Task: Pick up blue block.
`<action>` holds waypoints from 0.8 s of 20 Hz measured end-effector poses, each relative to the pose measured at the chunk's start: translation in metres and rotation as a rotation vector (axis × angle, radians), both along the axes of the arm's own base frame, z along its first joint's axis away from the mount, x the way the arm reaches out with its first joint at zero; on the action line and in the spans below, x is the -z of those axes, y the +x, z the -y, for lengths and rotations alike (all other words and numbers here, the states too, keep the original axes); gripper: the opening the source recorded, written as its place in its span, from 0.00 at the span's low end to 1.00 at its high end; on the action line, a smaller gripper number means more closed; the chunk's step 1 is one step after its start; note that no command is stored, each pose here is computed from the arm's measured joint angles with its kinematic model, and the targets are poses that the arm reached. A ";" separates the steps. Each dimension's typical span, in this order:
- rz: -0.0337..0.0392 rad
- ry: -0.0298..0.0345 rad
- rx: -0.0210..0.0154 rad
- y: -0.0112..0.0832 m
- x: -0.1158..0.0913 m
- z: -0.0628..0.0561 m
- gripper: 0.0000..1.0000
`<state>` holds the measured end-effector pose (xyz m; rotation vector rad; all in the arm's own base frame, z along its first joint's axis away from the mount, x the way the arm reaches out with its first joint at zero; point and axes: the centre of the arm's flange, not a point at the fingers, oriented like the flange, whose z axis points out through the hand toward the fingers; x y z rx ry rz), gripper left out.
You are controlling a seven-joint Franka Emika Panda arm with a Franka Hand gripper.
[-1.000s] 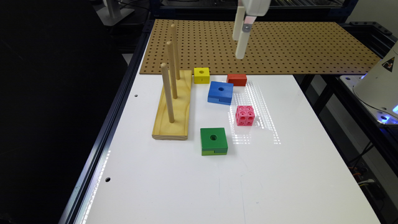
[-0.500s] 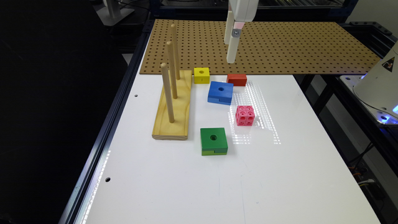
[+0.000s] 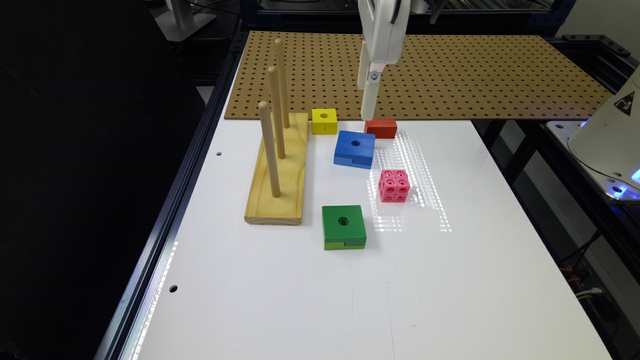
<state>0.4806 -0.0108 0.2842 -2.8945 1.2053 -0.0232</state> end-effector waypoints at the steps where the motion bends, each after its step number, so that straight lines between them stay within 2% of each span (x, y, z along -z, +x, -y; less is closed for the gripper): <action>1: -0.0003 0.0000 0.0000 0.0000 0.000 0.000 1.00; 4: -0.0090 0.0005 -0.0001 -0.0003 0.006 0.000 1.00; 6: -0.0116 0.0010 0.0000 0.0005 0.017 0.000 1.00; 10: -0.0089 0.0019 0.0000 0.0026 0.037 0.000 1.00; 14: -0.0069 0.0019 0.0000 0.0030 0.039 0.000 1.00; 16: -0.0088 0.0020 0.0000 0.0028 0.040 0.000 1.00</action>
